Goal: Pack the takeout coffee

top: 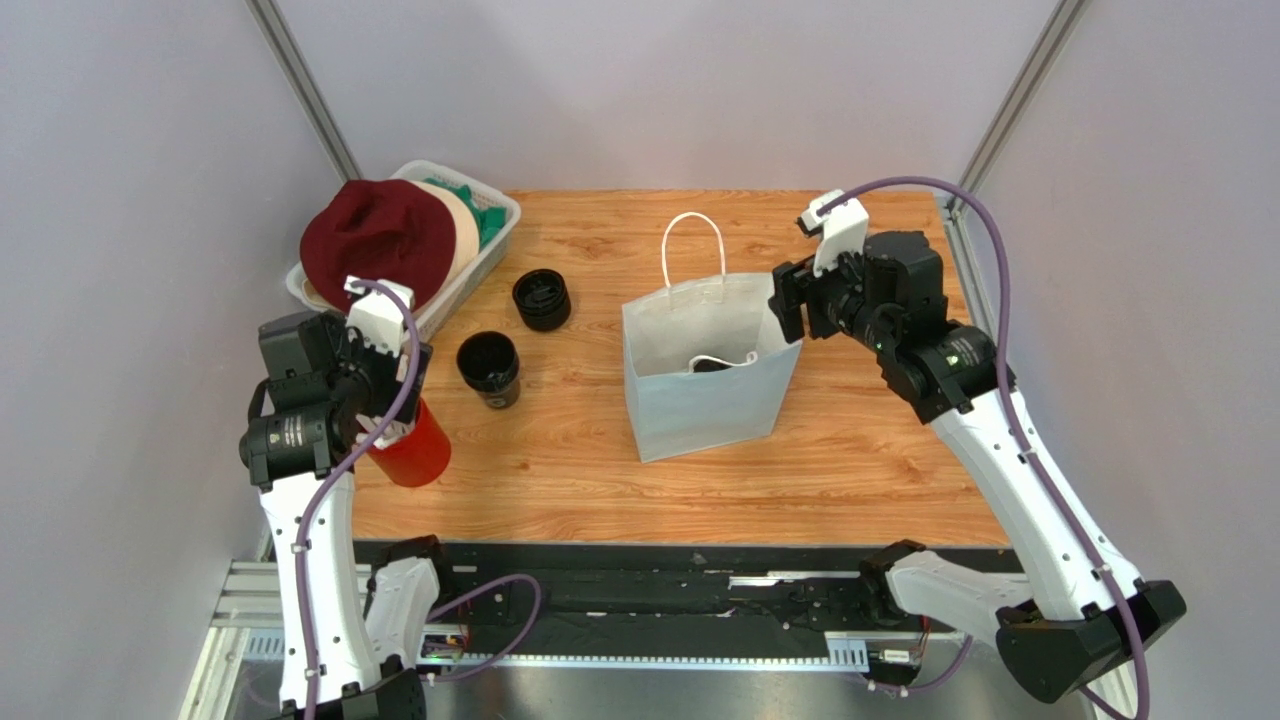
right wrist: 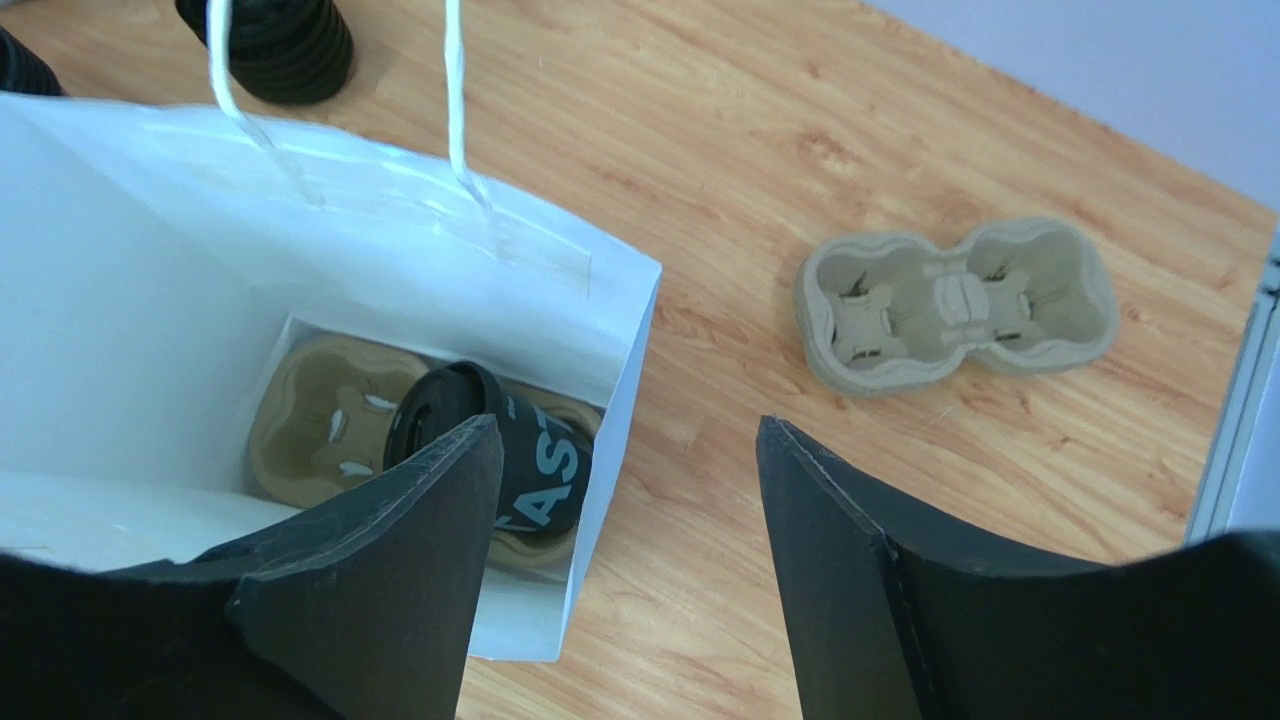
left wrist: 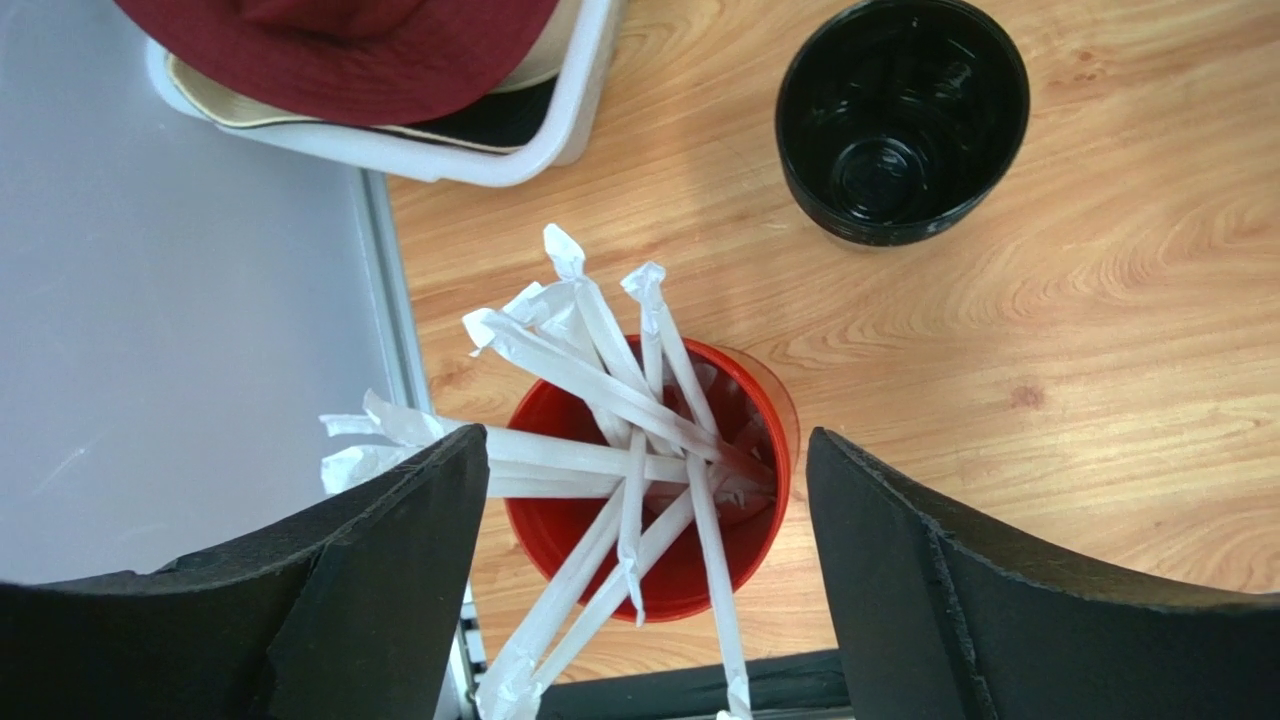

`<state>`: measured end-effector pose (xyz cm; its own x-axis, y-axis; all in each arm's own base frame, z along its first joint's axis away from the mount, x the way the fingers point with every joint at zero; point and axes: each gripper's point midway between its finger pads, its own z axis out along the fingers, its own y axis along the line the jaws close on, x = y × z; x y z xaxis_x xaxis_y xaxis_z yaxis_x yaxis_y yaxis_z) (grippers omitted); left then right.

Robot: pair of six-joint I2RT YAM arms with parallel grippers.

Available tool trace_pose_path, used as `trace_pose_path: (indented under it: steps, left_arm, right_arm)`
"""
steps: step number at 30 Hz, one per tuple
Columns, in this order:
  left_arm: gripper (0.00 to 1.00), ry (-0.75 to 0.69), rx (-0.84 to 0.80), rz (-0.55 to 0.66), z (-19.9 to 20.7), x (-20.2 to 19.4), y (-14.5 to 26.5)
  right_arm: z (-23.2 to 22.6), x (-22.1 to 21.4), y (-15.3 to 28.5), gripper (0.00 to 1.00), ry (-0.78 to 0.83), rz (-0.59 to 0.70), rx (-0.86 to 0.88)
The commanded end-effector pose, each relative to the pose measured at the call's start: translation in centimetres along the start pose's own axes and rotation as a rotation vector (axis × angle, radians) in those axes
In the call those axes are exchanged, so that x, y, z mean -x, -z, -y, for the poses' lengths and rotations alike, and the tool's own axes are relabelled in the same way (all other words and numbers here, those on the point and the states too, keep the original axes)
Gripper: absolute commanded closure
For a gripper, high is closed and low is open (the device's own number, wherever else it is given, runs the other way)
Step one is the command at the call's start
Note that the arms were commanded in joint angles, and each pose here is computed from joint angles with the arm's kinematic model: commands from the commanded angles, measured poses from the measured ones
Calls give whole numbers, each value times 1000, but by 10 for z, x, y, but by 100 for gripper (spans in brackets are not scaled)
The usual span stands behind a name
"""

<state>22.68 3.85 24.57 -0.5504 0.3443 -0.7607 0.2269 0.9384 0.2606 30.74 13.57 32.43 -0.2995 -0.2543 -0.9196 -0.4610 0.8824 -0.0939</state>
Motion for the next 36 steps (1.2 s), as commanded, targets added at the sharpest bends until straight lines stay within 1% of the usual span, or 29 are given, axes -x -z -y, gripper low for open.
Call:
trace_pose_path:
  steps: [1,3,4,6,11,13,15,17,23,24,29,30,31,36]
  left_arm:
    - [16,-22,-53,-2,6,-3,-3]
    - [21,-18,-68,-11,8,-5,-4]
    - [24,-13,-75,-20,9,-6,-5]
    - [27,-3,-95,-47,11,-9,-6]
    - [29,30,-105,-142,6,-21,-11]
    - [33,49,-84,-183,3,-28,-10]
    - [33,57,-69,-209,-1,-31,-8]
    - [34,62,-44,-209,-4,-30,-4]
    - [36,85,27,-275,-15,-39,3]
    - [39,84,31,-283,-16,-40,2]
    - [43,81,47,-324,-18,-51,2]
    - [48,79,55,-328,-19,-52,3]
    - [49,79,58,-335,-19,-54,2]
    - [55,74,73,-332,-22,-55,1]
  right_arm:
    - [2,-4,-12,32,12,11,-6]
    - [4,-4,-11,32,4,12,-25]
    - [11,-5,-12,32,1,11,-63]
    - [17,-5,-10,32,2,15,-93]
    - [25,-5,-7,33,-11,26,-138]
    - [27,-6,-8,33,-14,26,-152]
    - [28,-7,-8,33,-15,22,-158]
    - [29,-9,-9,33,-17,16,-166]
    - [29,-10,-10,33,-22,13,-166]
    - [30,-10,-10,33,-22,12,-169]
    - [29,-11,-12,33,-23,8,-167]
    - [29,-12,-12,33,-23,5,-167]
    - [29,-12,-12,33,-23,5,-165]
    - [29,-11,-10,34,-24,12,-164]
